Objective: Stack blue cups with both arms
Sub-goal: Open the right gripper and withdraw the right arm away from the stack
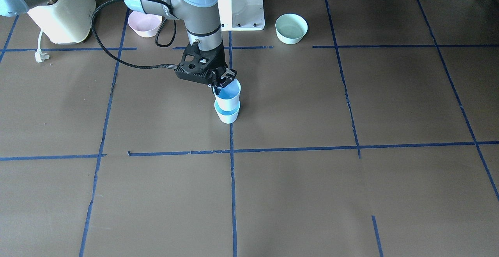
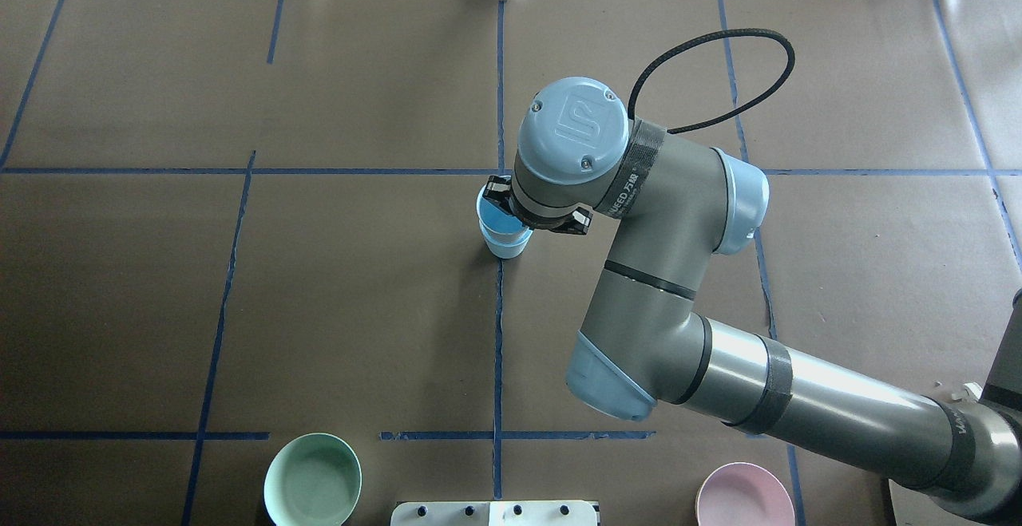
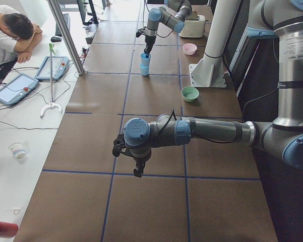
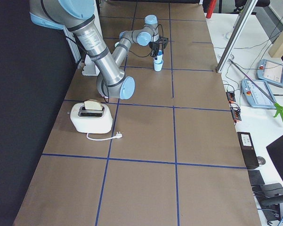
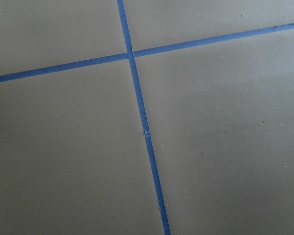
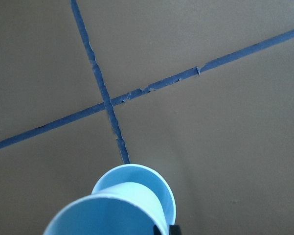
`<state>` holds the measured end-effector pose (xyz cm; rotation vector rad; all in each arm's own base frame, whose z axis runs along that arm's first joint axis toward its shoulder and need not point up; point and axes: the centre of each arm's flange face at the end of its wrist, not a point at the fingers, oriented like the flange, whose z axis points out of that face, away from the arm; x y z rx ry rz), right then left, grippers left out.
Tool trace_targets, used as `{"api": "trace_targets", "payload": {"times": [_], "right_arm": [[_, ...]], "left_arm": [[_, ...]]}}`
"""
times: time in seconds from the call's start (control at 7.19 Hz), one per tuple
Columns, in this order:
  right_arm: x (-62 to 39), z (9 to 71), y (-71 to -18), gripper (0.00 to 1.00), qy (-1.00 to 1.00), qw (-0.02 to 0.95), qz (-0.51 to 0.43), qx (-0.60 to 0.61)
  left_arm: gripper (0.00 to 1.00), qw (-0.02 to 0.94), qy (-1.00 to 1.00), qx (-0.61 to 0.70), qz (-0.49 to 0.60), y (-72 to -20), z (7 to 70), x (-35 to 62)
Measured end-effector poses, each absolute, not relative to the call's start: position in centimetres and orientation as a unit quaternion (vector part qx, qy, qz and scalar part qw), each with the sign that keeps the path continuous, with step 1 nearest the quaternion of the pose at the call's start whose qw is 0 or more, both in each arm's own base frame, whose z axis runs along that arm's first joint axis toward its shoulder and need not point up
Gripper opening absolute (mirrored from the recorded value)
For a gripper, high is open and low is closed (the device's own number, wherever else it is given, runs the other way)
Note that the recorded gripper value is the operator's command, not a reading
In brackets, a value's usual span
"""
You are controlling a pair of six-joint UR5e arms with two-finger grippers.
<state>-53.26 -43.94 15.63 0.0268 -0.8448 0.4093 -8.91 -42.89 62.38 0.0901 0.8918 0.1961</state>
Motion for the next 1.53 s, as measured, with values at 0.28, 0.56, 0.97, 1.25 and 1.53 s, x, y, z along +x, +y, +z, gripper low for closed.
{"api": "trace_targets", "payload": {"times": [0.28,0.56,0.97,1.25,1.53], "right_arm": [[-53.7,16.2,-43.7,1.0,-0.403,0.895,0.191,0.012],[-54.0,16.3,-43.2,1.0,-0.408,0.896,0.175,0.015],[-50.1,17.0,-46.7,1.0,-0.421,0.898,0.125,0.011],[-40.4,22.5,-52.8,1.0,-0.429,0.902,0.055,0.002],[-27.3,32.0,-57.5,1.0,-0.433,0.901,-0.026,0.014]], "left_arm": [[1.0,0.897,0.43,0.044,0.095,-42.9,62.3,-8.9],[1.0,0.897,0.43,0.044,0.095,-43.0,62.3,-8.9],[1.0,0.898,0.428,0.038,0.092,-43.0,62.7,-8.9],[1.0,0.899,0.426,0.032,0.091,-42.8,63.4,-8.9],[1.0,0.9,0.426,0.032,0.091,-42.9,63.5,-8.9]]}}
